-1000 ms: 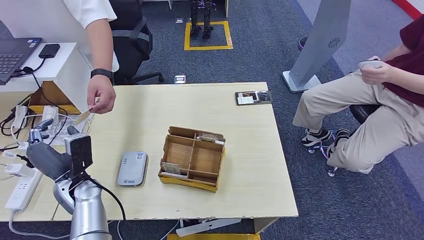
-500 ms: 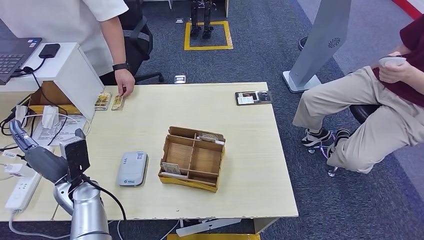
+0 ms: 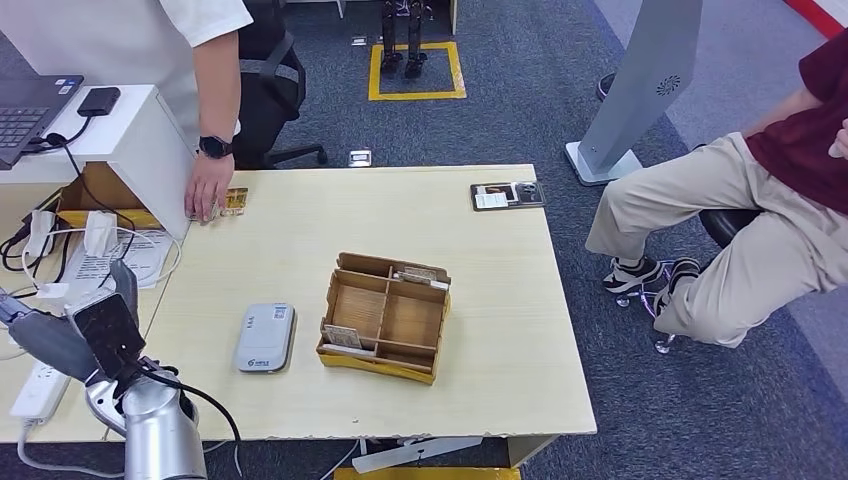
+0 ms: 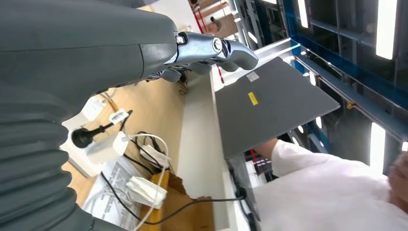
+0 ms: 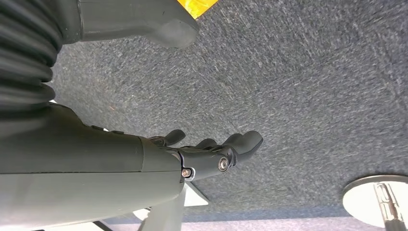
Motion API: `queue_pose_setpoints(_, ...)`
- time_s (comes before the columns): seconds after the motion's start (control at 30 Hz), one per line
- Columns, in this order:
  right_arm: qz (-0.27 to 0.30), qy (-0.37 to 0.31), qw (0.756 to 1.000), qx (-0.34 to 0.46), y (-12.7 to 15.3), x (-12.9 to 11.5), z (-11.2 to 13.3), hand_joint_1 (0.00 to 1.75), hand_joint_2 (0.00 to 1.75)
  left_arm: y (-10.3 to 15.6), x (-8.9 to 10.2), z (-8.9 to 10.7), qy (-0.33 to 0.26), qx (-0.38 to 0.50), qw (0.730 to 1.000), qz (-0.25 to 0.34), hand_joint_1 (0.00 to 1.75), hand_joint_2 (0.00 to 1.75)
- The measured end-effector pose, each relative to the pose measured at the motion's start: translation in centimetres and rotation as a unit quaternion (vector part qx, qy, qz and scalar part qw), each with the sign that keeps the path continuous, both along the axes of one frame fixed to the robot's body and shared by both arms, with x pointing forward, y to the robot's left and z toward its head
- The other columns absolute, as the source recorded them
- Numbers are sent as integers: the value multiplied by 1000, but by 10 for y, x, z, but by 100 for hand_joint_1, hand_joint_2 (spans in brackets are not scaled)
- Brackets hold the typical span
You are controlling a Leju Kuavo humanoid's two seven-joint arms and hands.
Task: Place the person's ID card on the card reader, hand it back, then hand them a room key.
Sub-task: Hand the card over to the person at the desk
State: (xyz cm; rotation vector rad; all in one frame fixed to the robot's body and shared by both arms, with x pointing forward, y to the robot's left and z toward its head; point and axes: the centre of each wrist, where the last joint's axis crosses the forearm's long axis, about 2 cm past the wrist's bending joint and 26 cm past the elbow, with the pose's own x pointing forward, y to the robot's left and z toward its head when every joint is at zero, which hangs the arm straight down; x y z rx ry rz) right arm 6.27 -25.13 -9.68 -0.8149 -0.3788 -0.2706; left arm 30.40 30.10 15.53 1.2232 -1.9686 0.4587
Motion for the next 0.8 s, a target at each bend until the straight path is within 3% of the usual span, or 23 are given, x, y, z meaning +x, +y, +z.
queue_pose_setpoints(0.3,-36,4,999,-5,0,-5,1,0,175,-11,-38,10,-67,-3,997,-46,0,175)
queue_pose_setpoints(0.8,-66,8,998,-16,-4,-10,2,0,175,-30,-90,22,-118,4,990,-82,0,175)
